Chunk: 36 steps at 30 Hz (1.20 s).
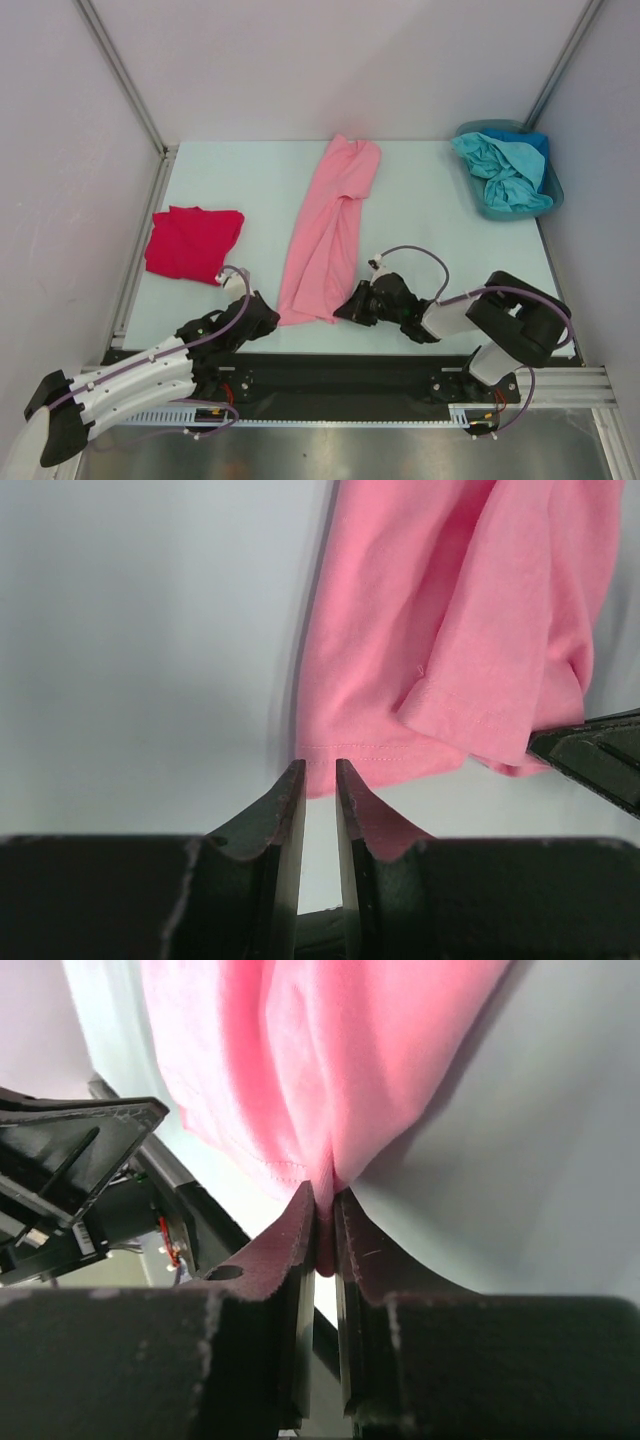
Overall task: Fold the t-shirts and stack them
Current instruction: Fold the tshirt
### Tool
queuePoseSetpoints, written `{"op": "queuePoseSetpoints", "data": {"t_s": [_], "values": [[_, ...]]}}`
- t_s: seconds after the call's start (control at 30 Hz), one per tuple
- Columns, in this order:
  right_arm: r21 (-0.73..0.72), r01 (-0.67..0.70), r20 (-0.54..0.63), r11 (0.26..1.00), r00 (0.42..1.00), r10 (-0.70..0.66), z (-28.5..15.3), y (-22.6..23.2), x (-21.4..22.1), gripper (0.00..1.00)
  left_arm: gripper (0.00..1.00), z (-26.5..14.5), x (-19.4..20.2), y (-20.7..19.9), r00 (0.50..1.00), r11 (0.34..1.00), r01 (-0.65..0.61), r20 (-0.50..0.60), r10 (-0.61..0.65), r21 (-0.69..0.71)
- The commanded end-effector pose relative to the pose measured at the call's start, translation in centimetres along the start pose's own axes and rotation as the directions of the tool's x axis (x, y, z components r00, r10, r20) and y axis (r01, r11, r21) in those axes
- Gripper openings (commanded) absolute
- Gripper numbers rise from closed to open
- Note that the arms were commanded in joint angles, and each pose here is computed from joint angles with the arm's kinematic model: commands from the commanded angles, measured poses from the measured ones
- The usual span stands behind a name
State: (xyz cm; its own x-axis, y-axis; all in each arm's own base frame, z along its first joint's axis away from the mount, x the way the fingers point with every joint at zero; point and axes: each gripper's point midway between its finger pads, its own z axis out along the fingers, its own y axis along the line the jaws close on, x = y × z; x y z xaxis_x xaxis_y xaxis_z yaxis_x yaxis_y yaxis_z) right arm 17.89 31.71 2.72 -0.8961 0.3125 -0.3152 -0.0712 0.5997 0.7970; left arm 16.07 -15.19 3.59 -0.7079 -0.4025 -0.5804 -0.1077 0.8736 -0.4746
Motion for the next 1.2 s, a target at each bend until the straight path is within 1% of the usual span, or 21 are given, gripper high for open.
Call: {"op": "queuePoseSetpoints", "data": {"t_s": [0.0,0.03,0.13,0.3,0.43,0.73,0.93,0.97,1.03,1.07,1.17], "values": [[0.037,0.083,-0.024,0.996,0.996,-0.082,-0.2,0.7,-0.7,0.11,0.23,-0.4,-1.2,-1.2,0.999,1.0,-0.004,0.033,0.003,0.03],[0.08,0.103,-0.04,0.991,0.994,-0.1,-0.4,-0.3,-0.5,0.11,0.23,-0.4,-1.1,-1.2,0.999,1.0,-0.003,0.032,0.003,0.028],[0.129,0.119,-0.028,0.985,0.993,-0.116,-1.2,-0.8,-1.0,0.11,0.23,-0.4,-1.2,-1.3,0.999,1.0,-0.002,0.033,0.001,0.03],[0.149,0.123,0.009,0.981,0.992,-0.126,-2.8,-1.1,-2.5,0.1,0.23,-0.4,-1.2,-1.5,0.999,0.999,-0.005,0.033,0.004,0.032],[0.178,0.124,0.001,0.976,0.992,-0.126,-3.7,-2.1,-2.8,0.1,0.23,-0.4,-1.3,-1.6,0.999,0.999,-0.009,0.034,0.008,0.033],[0.252,0.128,-0.071,0.959,0.991,-0.114,-4.4,-4.5,-1.3,0.09,0.23,-0.5,-1.7,-2.0,0.999,0.999,-0.016,0.037,0.015,0.036],[0.238,0.143,-0.104,0.961,0.987,-0.121,-4.8,-4.5,-0.2,0.1,0.23,-0.4,-1.8,-2.3,0.999,0.999,-0.021,0.039,0.02,0.038],[0.234,0.145,-0.11,0.961,0.986,-0.122,-4.8,-4.5,0.1,0.11,0.23,-0.3,-1.8,-2.4,0.999,0.999,-0.022,0.037,0.02,0.037],[0.218,0.149,-0.121,0.965,0.985,-0.125,-4.7,-4.2,0.4,0.16,0.23,-0.3,-1.7,-2.5,0.999,0.999,-0.021,0.034,0.02,0.038],[0.209,0.154,-0.127,0.966,0.983,-0.13,-4.6,-3.9,0.7,0.23,0.23,-0.3,-1.7,-2.5,0.999,0.999,-0.02,0.034,0.019,0.039],[0.194,0.157,-0.134,0.968,0.982,-0.133,-4.4,-3.6,1.1,0.33,0.23,-0.2,-1.7,-2.5,0.999,0.999,-0.021,0.032,0.02,0.039]]}}
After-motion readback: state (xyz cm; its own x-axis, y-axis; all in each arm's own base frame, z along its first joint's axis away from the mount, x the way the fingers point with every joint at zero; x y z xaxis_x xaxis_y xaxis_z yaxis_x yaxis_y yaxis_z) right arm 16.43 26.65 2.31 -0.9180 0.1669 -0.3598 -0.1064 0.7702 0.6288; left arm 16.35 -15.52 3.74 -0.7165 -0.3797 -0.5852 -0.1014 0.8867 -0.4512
